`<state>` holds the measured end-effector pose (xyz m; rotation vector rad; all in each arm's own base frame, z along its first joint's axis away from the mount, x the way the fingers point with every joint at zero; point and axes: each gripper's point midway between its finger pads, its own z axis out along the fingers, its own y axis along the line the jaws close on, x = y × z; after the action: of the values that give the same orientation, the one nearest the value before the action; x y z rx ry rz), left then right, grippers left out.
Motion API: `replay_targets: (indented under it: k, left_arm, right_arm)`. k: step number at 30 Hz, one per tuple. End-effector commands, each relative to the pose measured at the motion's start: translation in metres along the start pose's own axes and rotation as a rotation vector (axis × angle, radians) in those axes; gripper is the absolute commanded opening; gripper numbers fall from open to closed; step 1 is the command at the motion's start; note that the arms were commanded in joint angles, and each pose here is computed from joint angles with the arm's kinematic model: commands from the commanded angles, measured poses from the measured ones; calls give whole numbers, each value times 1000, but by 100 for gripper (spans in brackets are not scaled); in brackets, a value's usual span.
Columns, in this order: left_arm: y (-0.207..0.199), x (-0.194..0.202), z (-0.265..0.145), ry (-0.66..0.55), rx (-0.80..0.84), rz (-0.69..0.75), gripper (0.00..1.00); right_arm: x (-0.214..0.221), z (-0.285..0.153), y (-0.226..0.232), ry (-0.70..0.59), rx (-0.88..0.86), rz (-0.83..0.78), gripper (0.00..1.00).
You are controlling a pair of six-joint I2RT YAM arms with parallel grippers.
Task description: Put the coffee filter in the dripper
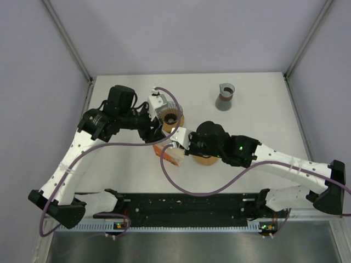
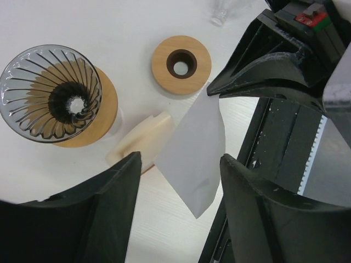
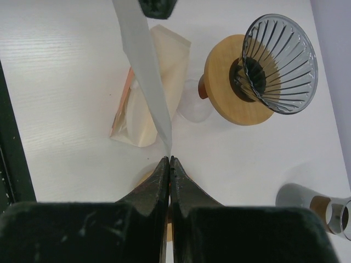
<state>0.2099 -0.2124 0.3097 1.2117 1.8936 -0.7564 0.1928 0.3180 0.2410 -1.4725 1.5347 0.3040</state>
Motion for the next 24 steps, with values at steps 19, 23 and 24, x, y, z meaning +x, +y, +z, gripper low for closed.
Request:
replay_targets:
  k: [19, 23, 24]
  left_arm:
    - [3, 21, 18, 105, 11, 128, 44]
    - [0, 29, 23, 126, 34, 113, 45]
    - [0, 30, 23, 126, 36, 112, 45]
  right_arm:
    - [-24, -3, -8, -54, 19, -30, 0]
    - [-24, -3, -11, -53, 32, -29, 0]
    - [-24, -3, -10, -54, 30, -30, 0]
